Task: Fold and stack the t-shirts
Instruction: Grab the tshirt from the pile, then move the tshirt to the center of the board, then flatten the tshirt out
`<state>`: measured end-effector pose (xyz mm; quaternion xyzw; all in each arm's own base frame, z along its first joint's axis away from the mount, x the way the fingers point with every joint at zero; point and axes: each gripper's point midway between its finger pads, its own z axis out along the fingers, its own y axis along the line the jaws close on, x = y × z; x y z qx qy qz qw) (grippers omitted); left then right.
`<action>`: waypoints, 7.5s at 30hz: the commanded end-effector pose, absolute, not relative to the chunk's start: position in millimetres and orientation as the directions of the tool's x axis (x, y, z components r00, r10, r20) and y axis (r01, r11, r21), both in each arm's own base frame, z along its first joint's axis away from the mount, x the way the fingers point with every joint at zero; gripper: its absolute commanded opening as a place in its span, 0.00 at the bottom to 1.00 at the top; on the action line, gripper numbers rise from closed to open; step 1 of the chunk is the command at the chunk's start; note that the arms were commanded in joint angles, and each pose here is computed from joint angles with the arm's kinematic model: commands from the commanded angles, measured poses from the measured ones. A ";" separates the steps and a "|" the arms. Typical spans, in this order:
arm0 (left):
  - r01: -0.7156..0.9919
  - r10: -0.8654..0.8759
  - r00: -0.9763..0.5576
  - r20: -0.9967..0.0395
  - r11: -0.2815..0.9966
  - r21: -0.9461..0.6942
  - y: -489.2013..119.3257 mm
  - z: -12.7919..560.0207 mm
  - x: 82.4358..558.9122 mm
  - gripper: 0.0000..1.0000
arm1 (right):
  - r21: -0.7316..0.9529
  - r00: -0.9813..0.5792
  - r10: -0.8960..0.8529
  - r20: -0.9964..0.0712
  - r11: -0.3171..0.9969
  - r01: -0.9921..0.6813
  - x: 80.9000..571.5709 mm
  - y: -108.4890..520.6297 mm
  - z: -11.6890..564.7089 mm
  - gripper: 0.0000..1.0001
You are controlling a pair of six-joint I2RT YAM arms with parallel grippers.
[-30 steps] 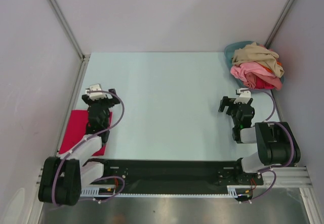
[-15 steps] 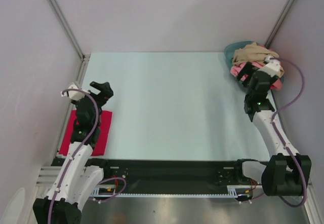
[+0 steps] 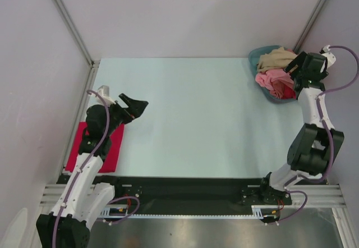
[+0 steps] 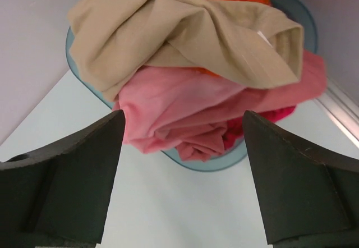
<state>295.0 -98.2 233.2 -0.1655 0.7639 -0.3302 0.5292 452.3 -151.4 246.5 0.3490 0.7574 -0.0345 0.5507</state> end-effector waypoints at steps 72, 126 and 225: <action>0.292 -0.491 -0.675 -0.551 0.508 -0.810 -158.2 244.8 226.3 0.98 | 0.504 0.619 0.205 -0.758 0.787 0.356 453.4 -76.3 643.8 0.00; 0.273 -0.010 -0.837 -0.548 0.859 -0.433 -300.0 107.8 330.5 0.81 | 0.549 -0.810 0.283 -0.514 0.834 -0.057 336.5 166.5 98.7 0.70; 0.080 -0.416 -0.683 -0.600 0.774 -0.628 -204.8 183.6 337.8 0.34 | 0.305 -0.549 0.390 -0.740 0.921 0.243 451.1 -25.0 177.3 0.44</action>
